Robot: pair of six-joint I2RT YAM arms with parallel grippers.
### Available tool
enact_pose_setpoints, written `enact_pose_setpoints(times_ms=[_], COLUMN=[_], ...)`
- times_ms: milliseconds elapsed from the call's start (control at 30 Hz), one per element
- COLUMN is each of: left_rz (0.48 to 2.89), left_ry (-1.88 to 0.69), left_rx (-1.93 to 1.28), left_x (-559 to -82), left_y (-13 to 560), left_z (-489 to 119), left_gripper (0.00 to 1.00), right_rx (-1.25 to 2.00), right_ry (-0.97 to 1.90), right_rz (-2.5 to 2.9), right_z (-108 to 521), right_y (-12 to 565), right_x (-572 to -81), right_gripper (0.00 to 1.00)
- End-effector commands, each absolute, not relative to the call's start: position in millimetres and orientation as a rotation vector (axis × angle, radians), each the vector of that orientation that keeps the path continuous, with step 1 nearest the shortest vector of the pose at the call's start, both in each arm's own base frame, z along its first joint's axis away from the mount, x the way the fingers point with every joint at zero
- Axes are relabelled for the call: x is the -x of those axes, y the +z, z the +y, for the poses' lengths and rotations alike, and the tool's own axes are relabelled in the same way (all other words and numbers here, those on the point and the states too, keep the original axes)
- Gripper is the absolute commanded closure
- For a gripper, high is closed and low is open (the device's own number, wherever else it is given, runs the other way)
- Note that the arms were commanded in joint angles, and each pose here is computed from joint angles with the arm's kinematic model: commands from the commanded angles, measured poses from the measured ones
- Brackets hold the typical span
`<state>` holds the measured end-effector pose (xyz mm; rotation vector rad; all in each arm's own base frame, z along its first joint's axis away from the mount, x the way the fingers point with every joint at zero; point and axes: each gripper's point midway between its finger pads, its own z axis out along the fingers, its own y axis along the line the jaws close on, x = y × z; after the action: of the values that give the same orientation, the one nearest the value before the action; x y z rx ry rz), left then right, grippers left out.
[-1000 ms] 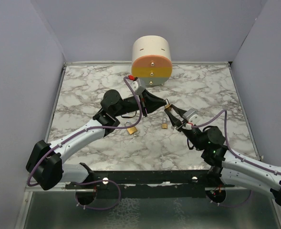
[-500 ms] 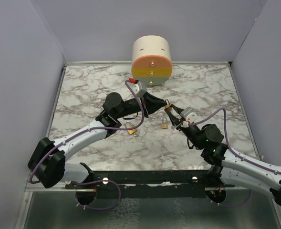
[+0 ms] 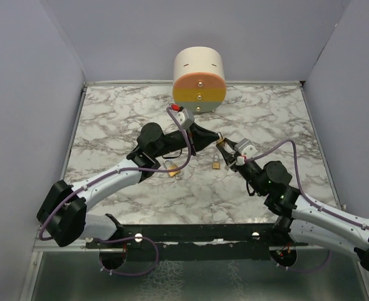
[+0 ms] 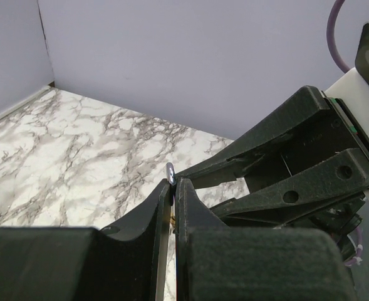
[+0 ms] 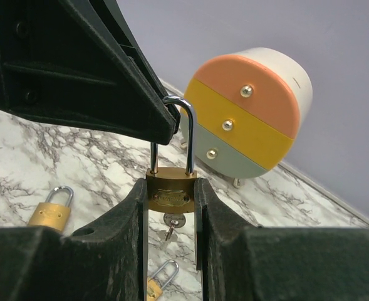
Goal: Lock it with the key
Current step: Lock the lock.
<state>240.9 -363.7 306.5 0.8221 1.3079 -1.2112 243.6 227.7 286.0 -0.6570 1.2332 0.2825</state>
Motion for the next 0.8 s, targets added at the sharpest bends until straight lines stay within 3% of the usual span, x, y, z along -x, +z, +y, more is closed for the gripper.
enact_pose_setpoints(times_ms=[0, 100, 233, 667, 767], left_rz=[1.616, 1.545, 1.472, 1.404, 1.382], left_ry=[-1.19, -1.105, -1.012, -0.953, -0.972], left_rx=[-0.911, -0.861, -0.809, -0.769, -0.781], left_x=[-219.1, -230.5, -246.1, -271.0, -273.1], left_y=[225.5, 251.4, 279.8, 317.9, 325.7], left_z=[-362.5, -354.5, -342.0, -310.3, -299.3], left_gripper=[1.0, 1.0, 1.0, 1.0, 1.0], right_rx=[0.565, 0.573, 0.537, 0.426, 0.428], right_ry=[0.549, 0.555, 0.551, 0.56, 0.552], right_rz=[0.925, 1.047, 1.174, 1.395, 1.418], right_z=[244.3, 248.2, 243.3, 221.3, 222.0], right_y=[392.6, 357.7, 319.4, 260.4, 247.5], right_x=[-204.7, -213.1, -220.6, -221.3, -224.4], right_gripper=[0.81, 0.62, 0.52, 0.5, 0.4])
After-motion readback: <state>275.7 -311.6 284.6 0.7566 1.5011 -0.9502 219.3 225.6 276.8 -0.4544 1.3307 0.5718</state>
